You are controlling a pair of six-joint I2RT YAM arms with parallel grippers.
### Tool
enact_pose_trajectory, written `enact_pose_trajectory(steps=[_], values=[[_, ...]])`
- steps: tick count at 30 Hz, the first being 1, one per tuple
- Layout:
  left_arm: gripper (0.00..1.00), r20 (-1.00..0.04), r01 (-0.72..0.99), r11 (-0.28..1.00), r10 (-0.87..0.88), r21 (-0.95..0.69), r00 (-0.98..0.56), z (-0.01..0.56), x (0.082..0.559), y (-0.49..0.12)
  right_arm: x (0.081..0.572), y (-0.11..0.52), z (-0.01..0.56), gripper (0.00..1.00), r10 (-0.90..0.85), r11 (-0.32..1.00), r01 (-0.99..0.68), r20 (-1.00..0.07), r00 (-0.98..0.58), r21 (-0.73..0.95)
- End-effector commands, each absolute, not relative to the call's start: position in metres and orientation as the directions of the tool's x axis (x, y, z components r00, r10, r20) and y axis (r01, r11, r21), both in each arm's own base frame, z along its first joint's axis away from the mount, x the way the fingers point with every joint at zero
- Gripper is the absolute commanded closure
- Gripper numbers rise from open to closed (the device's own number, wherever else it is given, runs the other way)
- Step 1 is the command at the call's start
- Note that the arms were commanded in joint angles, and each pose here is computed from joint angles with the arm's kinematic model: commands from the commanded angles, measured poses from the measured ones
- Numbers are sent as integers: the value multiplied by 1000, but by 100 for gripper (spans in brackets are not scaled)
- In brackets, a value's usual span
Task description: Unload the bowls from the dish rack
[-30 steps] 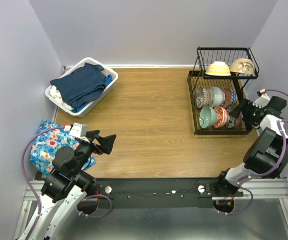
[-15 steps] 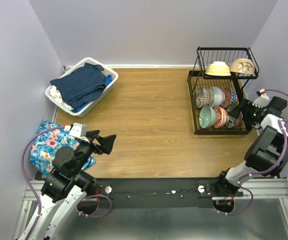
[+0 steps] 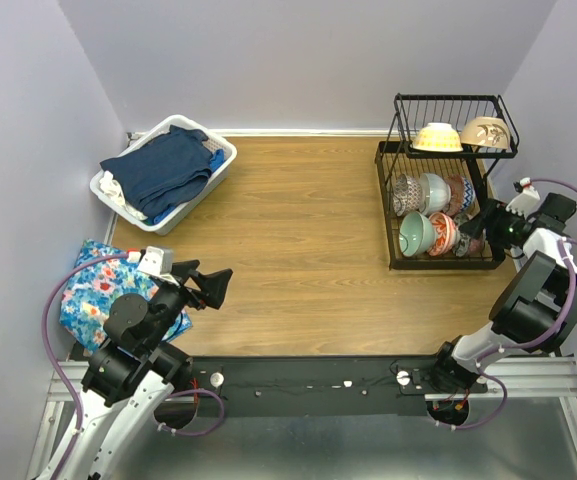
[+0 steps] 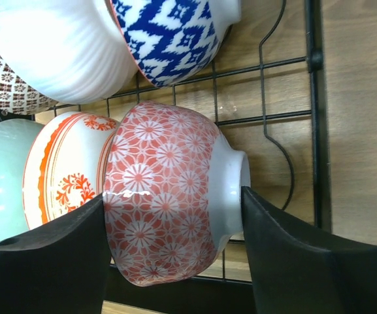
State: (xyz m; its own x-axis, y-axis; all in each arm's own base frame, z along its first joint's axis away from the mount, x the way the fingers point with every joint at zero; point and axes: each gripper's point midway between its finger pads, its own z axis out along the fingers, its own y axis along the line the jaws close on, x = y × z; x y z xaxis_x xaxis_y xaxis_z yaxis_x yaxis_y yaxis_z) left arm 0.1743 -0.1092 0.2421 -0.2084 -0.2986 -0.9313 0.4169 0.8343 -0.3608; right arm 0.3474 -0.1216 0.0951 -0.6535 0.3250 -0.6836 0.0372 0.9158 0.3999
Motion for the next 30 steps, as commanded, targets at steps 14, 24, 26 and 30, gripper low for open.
enact_pose_trajectory(steps=[14,24,26,30], values=[[1,-937,454,820,-300,-349,-178,250,169,-111,346,-117,128,82,318,920,11,-732,-603,392],[1,-937,452,820,-304,-350,-175,251,169,-110,342,-132,145,99,309,945,90,-768,-561,315],[1,-937,452,821,-302,-349,-175,250,169,-110,342,-133,148,99,310,946,101,-771,-557,308],[1,-937,448,823,-303,-350,-176,250,169,-110,342,-139,158,99,318,947,141,-787,-528,288]])
